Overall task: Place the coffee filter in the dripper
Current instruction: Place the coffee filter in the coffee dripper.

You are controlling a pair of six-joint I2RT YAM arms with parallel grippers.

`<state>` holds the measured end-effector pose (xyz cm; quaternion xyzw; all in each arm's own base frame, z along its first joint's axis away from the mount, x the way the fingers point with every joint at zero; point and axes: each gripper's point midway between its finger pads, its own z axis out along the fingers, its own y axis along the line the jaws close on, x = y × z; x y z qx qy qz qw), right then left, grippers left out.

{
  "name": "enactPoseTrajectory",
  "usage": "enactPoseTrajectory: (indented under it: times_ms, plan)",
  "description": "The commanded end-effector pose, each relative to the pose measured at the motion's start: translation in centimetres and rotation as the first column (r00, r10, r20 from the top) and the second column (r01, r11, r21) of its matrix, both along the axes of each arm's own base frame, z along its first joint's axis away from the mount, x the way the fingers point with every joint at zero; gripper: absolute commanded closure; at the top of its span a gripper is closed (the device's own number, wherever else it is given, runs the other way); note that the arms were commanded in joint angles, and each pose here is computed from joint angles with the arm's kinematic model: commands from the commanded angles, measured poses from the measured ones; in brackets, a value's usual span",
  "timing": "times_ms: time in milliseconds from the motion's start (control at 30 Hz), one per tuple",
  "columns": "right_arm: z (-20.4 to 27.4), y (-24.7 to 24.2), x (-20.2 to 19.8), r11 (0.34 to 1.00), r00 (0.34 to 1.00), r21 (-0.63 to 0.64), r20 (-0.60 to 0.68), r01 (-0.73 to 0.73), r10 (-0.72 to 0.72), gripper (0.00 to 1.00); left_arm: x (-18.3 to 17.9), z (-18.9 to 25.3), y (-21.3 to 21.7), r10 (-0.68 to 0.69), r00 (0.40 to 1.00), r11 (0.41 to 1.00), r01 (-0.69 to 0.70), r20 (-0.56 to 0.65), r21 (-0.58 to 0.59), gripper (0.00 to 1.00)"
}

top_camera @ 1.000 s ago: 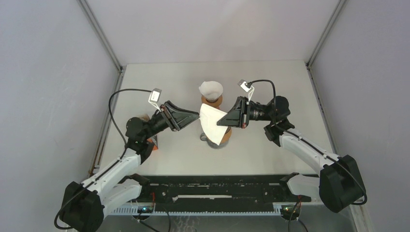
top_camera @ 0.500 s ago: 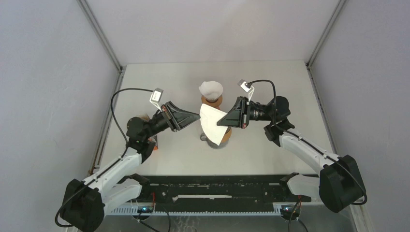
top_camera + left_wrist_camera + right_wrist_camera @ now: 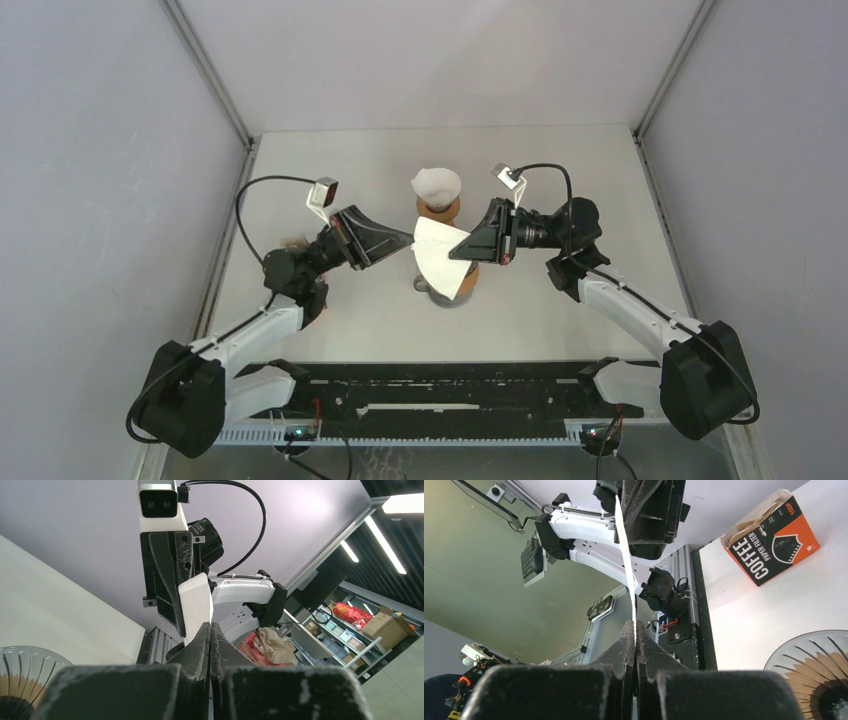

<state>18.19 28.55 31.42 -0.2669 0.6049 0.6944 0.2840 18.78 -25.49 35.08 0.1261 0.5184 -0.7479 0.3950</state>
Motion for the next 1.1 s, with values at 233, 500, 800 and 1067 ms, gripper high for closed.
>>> enactPoseTrajectory:
  times_ms: [233,500,800,1067]
  plan:
    - [2.8,-0.5,0.0,0.999,0.994,0.051,0.112,0.002,-0.008,1.0,-1.1,0.4,0.3,0.005,0.998,1.0,-0.006,0.061,0.012,0.84]
    - [2.8,-0.5,-0.2,0.999,0.993,0.049,0.118,0.001,-0.006,1.0,0.5,-1.4,0.3,0.117,0.992,0.981,-0.124,0.053,0.148,0.75]
    - [2.7,-0.2,-0.4,0.999,0.993,0.047,0.12,-0.01,0.004,1.0,0.2,-1.0,0.4,0.119,0.99,0.981,-0.129,0.073,0.148,0.89]
    - [2.6,-0.1,-0.7,0.999,0.992,0.044,0.122,-0.025,0.02,1.0,0.0,-0.5,0.4,0.111,0.991,0.984,-0.12,0.077,0.128,0.87]
